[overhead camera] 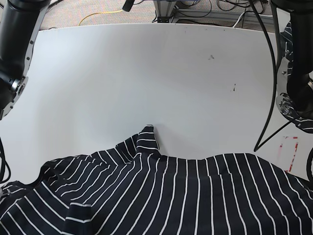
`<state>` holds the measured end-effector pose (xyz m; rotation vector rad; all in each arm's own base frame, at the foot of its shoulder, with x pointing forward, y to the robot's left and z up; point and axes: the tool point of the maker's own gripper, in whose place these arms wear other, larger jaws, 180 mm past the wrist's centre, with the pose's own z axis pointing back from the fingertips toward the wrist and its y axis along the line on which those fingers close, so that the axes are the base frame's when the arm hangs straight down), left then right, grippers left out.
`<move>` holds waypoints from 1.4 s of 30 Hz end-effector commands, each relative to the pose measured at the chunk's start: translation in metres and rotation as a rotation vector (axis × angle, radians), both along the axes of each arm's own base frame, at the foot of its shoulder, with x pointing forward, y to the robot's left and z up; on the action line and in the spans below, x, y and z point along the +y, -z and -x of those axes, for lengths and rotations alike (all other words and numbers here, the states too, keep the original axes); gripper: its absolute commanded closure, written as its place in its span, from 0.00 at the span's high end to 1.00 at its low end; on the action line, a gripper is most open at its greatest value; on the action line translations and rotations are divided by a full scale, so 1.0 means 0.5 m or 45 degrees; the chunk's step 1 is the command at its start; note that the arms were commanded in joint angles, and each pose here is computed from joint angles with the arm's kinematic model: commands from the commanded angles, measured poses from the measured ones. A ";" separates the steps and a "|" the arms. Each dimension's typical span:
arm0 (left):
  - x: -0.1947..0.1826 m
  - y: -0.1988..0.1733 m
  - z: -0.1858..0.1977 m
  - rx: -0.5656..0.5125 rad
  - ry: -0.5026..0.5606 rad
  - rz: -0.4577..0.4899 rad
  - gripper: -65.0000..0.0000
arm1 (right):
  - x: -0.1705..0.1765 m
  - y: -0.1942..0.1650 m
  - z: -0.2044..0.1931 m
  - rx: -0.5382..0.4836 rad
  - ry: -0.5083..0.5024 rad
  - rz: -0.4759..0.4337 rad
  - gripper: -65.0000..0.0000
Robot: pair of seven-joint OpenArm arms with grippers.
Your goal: Fold the T-shirt properly
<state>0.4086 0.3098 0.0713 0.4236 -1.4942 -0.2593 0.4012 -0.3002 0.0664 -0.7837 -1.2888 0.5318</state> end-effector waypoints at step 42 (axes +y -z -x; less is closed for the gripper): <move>0.064 0.777 0.424 1.230 -0.156 0.081 0.02 | 0.005 0.829 0.422 1.098 0.396 -0.778 0.00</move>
